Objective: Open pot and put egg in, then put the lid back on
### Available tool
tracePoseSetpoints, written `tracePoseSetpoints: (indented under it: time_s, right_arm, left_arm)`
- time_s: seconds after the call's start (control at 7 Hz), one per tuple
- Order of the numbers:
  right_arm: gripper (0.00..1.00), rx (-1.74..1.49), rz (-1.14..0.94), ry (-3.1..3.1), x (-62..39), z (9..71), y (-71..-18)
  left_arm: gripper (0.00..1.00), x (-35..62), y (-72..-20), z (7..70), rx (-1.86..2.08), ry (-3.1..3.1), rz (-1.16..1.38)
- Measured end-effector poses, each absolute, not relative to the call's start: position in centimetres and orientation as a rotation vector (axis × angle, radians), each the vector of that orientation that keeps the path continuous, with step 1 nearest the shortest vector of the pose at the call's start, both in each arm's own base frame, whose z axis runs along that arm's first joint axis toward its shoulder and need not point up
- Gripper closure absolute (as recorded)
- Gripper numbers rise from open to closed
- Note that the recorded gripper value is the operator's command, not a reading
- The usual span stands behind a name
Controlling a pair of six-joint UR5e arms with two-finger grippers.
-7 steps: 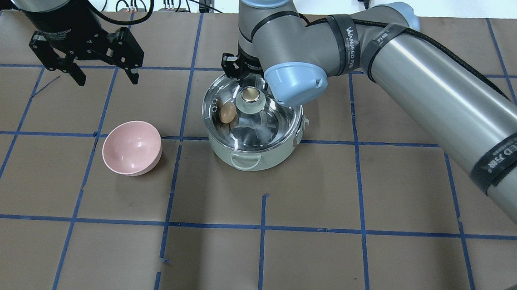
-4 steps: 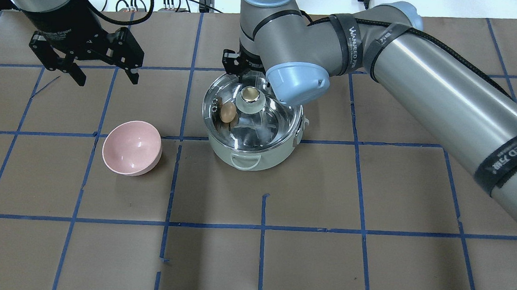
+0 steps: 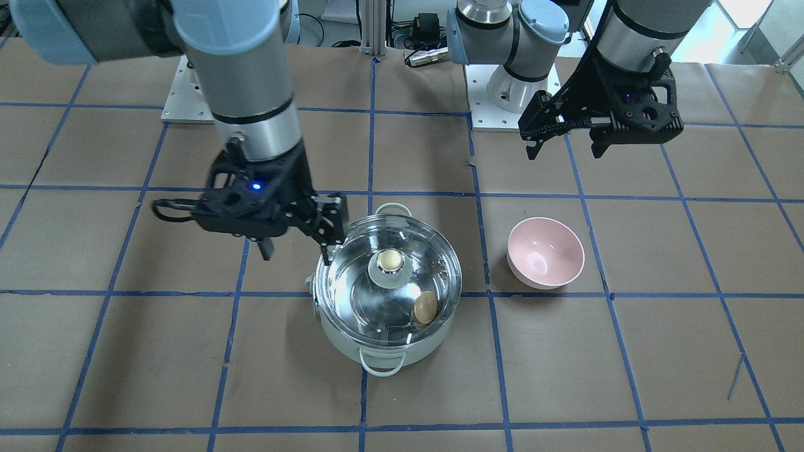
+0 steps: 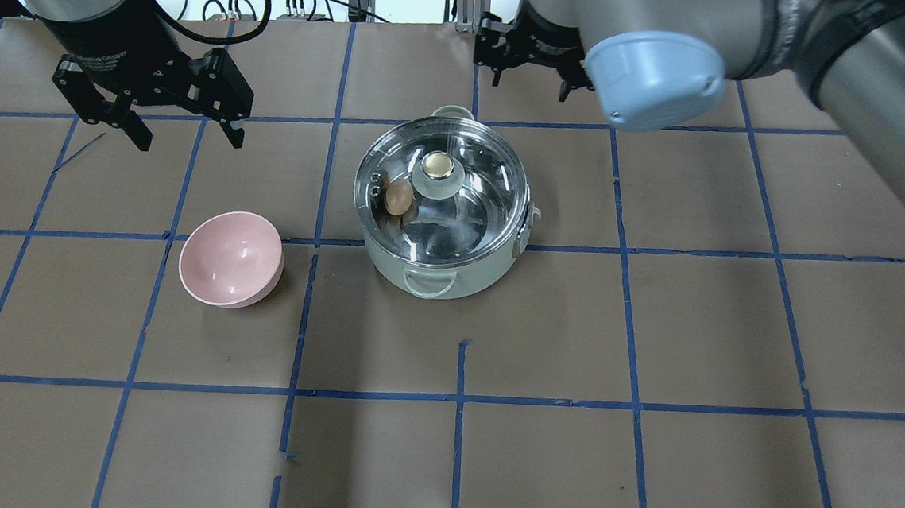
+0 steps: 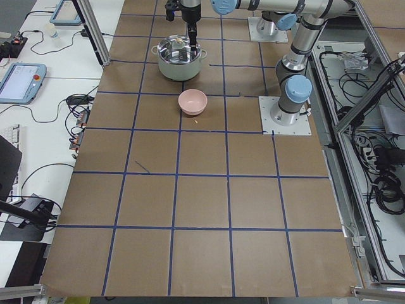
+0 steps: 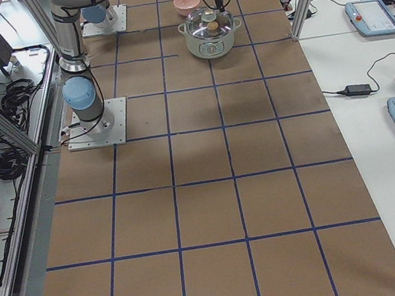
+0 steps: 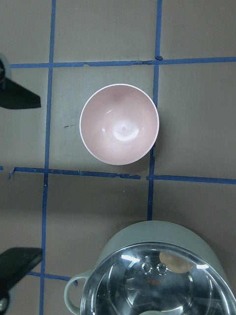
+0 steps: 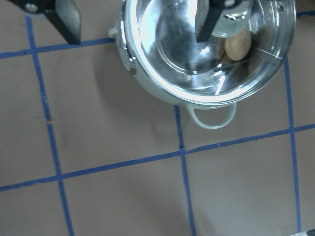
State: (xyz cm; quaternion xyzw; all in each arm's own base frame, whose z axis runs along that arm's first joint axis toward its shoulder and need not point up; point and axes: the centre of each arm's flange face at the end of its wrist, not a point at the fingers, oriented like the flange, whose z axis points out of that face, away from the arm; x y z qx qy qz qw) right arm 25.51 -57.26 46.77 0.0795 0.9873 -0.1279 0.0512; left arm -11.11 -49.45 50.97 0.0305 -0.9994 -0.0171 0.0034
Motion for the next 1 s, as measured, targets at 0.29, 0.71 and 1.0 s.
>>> tracePoseSetpoints:
  time_s: [0.29,0.71,1.0]
  right_arm:
    - [0.0,0.249,-0.31,3.057,17.6,50.3,-55.5]
    - [0.0,0.212,-0.135,3.111,10.7,50.6,-51.7]
    - [0.0,0.145,-0.099,3.118,10.5,49.6,-51.1]
  left_arm:
    - [0.0,-11.2,-49.4,50.9,0.095,-3.129,-0.055]
    - [0.0,-11.3,-49.4,50.9,0.095,-3.126,-0.056]
    - [0.0,-11.3,-49.4,50.9,0.094,-3.126,-0.058]
